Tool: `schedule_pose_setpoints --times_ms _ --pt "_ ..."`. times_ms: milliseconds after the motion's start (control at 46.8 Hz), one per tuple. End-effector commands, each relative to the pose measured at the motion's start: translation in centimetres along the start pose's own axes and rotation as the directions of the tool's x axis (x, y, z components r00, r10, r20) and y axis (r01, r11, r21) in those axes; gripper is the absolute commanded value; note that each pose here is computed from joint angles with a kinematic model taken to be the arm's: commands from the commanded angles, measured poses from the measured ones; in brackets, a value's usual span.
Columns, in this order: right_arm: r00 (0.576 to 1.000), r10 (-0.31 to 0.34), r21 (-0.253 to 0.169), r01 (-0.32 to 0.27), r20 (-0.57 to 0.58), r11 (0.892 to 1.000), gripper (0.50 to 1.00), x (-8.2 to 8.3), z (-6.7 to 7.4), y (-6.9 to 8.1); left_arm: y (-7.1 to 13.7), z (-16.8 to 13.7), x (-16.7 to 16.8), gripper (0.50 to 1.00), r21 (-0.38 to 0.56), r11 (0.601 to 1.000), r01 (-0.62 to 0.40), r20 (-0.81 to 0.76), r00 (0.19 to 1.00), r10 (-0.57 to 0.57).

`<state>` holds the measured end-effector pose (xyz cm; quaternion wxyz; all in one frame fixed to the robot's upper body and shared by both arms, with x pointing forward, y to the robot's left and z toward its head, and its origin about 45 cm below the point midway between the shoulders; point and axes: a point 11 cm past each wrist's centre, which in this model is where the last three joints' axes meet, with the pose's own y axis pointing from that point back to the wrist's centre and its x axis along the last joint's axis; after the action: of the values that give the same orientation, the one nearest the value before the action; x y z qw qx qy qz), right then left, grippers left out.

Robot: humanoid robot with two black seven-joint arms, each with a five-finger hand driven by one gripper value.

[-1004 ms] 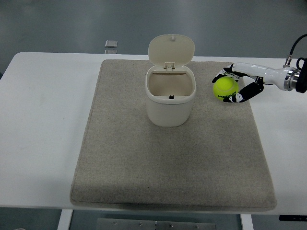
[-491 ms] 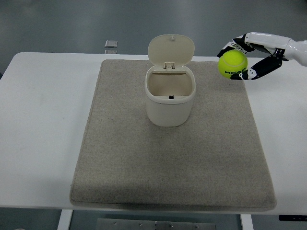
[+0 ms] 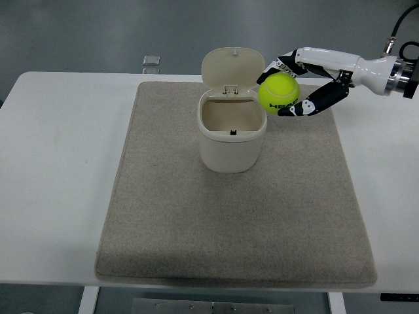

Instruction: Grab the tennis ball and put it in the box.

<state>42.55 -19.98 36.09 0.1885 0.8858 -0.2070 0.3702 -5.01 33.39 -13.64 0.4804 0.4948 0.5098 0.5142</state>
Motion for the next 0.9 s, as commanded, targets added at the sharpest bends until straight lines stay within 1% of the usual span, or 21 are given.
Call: schedule_pose_setpoints --times_ms 0,128,192,406,491,641,726,812,833,876 --pt "1.000 0.004 0.027 -0.004 0.012 1.000 0.500 -0.4 -0.6 -1.1 0.0 0.0 0.0 0.996 0.000 1.000 0.000 0.000 1.000 0.000" --pt "0.999 0.001 0.042 -0.002 0.032 0.999 0.500 -0.8 -1.0 -2.1 0.0 0.0 0.0 0.996 0.000 1.000 0.000 0.000 1.000 0.000" --pt "0.999 -0.011 0.056 0.009 0.038 0.998 0.500 -1.3 -1.3 -2.8 0.0 0.0 0.0 0.996 0.000 1.000 0.000 0.000 1.000 0.000" --pt "0.999 0.007 0.066 -0.009 0.036 0.998 0.500 -1.9 -1.4 -3.9 0.0 0.0 0.0 0.996 0.000 1.000 0.000 0.000 1.000 0.000" --pt "0.999 0.017 0.057 -0.019 0.034 0.998 0.500 -1.9 -1.1 -3.9 0.0 0.0 0.0 0.996 0.000 1.000 0.000 0.002 1.000 0.000" --pt "0.999 0.034 0.006 -0.034 0.039 0.999 0.500 -2.2 0.1 -3.8 0.0 0.0 0.0 0.996 0.000 1.000 0.000 0.000 1.000 0.000" --pt "0.998 0.039 -0.007 -0.038 0.042 0.999 0.500 -2.7 0.4 -4.5 0.0 0.0 0.0 0.996 0.000 1.000 0.000 0.000 1.000 0.000" --pt "0.998 0.045 -0.017 -0.045 0.045 0.999 0.500 -2.8 0.7 -4.6 0.0 0.0 0.0 0.996 0.000 1.000 0.000 0.000 1.000 0.000" --pt "0.998 0.046 -0.017 -0.045 0.047 0.999 0.504 -2.9 0.8 -4.6 0.0 0.0 0.0 0.996 0.000 1.000 0.000 0.000 1.000 0.000" --pt "0.998 0.044 -0.018 -0.043 0.053 0.999 0.543 -3.1 0.8 -4.6 0.0 0.0 0.0 0.996 0.000 1.000 0.000 0.000 1.000 0.000"
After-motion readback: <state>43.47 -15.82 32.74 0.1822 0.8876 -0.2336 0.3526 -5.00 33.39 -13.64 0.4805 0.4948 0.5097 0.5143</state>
